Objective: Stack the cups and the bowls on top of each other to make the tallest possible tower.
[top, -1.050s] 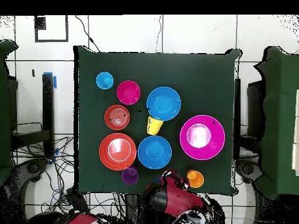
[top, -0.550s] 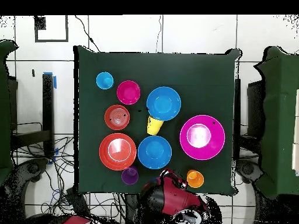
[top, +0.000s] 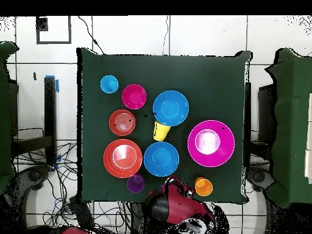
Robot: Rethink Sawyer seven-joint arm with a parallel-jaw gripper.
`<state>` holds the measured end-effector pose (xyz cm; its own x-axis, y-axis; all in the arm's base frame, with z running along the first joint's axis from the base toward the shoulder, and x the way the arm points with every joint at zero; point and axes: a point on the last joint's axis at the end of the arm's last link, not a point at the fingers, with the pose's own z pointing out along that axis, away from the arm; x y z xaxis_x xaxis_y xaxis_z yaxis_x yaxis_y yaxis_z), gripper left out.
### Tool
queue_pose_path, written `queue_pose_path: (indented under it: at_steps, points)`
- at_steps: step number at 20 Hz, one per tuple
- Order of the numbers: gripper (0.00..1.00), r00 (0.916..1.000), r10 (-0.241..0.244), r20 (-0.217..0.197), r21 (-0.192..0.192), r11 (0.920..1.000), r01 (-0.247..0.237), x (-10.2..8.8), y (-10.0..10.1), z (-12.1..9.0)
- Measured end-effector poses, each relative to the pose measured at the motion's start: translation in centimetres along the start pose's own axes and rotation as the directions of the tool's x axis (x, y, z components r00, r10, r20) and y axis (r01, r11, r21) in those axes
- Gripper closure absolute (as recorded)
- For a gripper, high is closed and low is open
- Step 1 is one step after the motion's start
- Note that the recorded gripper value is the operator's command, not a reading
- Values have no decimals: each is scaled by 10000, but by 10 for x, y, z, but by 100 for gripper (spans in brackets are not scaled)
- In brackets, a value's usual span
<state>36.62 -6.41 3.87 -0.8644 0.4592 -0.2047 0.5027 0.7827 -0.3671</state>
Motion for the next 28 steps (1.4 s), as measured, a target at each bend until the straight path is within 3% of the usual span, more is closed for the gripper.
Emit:
queue_pose_path:
  at_steps: [28]
  points:
    - [0, 9996, -70, 288, -15, 10000, 71, -5, 2, -10]
